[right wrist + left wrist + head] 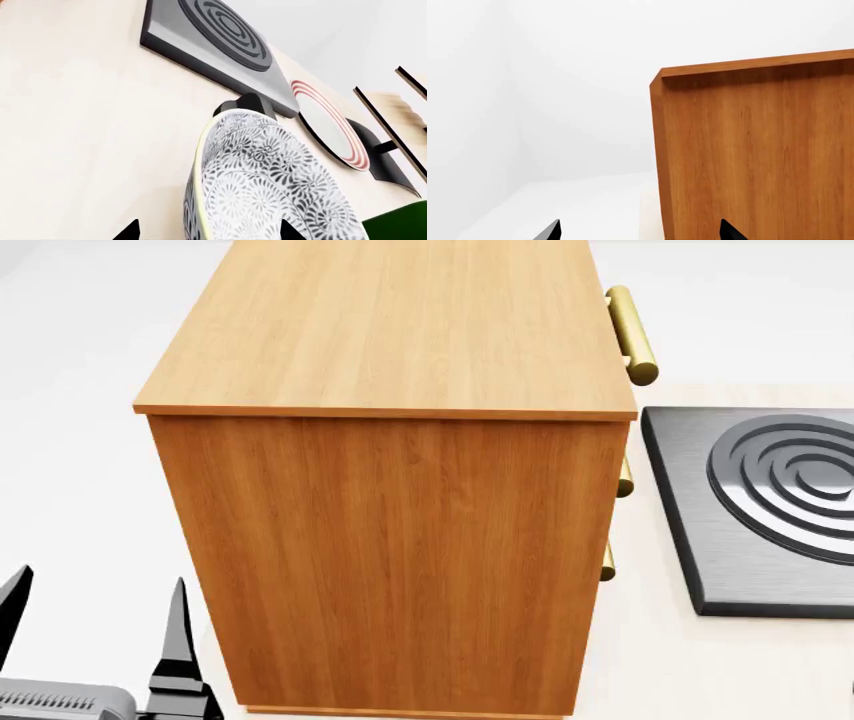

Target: Put the bowl on the top of the cabinet.

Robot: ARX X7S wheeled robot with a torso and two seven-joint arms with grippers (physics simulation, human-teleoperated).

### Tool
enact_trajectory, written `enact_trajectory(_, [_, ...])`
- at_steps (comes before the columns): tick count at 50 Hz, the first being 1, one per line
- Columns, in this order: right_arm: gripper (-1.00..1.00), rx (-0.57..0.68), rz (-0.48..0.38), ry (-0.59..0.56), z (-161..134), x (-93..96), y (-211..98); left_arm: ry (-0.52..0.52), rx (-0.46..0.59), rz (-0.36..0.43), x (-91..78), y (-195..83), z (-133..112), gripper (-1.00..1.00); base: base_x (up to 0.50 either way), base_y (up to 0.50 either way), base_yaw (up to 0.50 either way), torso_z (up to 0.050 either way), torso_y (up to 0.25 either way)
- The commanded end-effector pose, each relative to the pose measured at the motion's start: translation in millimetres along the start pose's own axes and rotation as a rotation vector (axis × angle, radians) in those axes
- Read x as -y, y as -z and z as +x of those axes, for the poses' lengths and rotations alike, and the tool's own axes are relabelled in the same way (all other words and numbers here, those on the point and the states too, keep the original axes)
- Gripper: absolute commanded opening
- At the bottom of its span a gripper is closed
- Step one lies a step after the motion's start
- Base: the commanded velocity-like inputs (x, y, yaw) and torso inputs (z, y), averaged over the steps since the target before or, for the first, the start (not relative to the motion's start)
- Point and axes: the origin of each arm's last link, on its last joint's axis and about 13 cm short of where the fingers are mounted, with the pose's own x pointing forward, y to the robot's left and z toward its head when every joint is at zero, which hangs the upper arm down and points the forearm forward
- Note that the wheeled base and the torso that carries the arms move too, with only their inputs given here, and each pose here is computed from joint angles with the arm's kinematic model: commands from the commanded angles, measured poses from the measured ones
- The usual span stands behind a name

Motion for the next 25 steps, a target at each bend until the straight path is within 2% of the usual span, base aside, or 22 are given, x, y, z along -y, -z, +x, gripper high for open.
enact_trajectory(1, [1.00,-0.003,-0.002,0.001,1.1,-0.3,0.6,0.000,0.000,0.000,0.3,-0.5,-0.1,1.00,0.00,0.00,0.00,0.000,0.000])
enact_trajectory(25, [1.00,-0.006,-0.003,0.006,3.0,-0.9,2.2,-0.002,0.001,0.001,-0.2,0.2,0.0,1.00,0.00,0.00,0.00,0.000,0.000])
